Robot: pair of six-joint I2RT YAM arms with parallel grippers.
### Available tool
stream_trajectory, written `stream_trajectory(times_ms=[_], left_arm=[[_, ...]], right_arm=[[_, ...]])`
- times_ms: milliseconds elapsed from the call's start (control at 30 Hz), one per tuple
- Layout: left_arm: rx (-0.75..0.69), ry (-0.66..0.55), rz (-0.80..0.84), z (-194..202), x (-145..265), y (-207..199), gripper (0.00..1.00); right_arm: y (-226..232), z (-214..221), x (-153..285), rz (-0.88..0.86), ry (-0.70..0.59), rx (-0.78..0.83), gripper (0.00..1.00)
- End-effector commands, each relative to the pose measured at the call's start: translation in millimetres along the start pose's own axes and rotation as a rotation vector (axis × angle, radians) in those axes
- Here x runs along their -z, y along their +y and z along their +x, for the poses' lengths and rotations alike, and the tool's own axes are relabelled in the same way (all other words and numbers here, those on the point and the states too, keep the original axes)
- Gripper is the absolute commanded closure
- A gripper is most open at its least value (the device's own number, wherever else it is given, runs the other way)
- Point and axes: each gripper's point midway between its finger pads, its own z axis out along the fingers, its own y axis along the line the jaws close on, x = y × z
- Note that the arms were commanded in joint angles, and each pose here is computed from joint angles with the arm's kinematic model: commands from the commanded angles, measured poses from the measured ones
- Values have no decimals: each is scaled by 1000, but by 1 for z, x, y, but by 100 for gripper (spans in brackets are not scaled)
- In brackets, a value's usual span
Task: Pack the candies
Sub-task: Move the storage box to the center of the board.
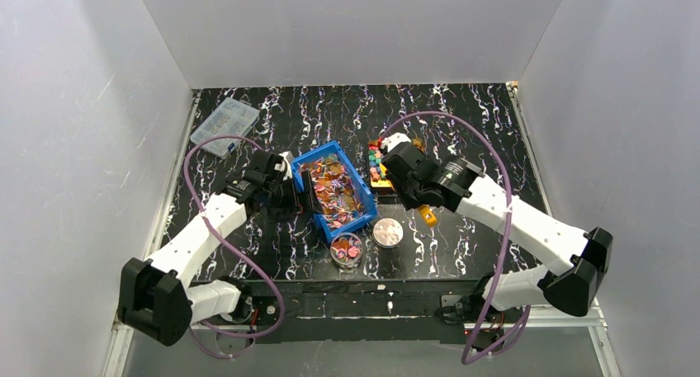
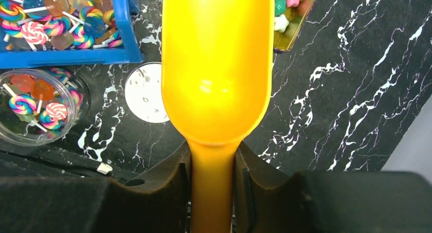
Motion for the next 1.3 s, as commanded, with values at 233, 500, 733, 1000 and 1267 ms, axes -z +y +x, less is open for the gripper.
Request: stream_trajectory(times_ms=[233, 500, 733, 1000, 1267], left_arm=[[102, -17, -23, -32, -25, -10, 43], [128, -21, -48, -46, -36, -12, 71], [136, -37, -60, -60, -40, -16, 95], [133, -104, -99, -87, -33, -12, 100], [145, -177, -141, -123, -27, -1, 100]], right_arm=[[1, -11, 14, -100, -132, -58, 99], [1, 4, 18, -126, -142, -67, 99], [4, 12, 15, -144, -131, -76, 99], [6, 15, 12, -151, -128, -84, 99], [6, 21, 12, -156, -119, -88, 99]])
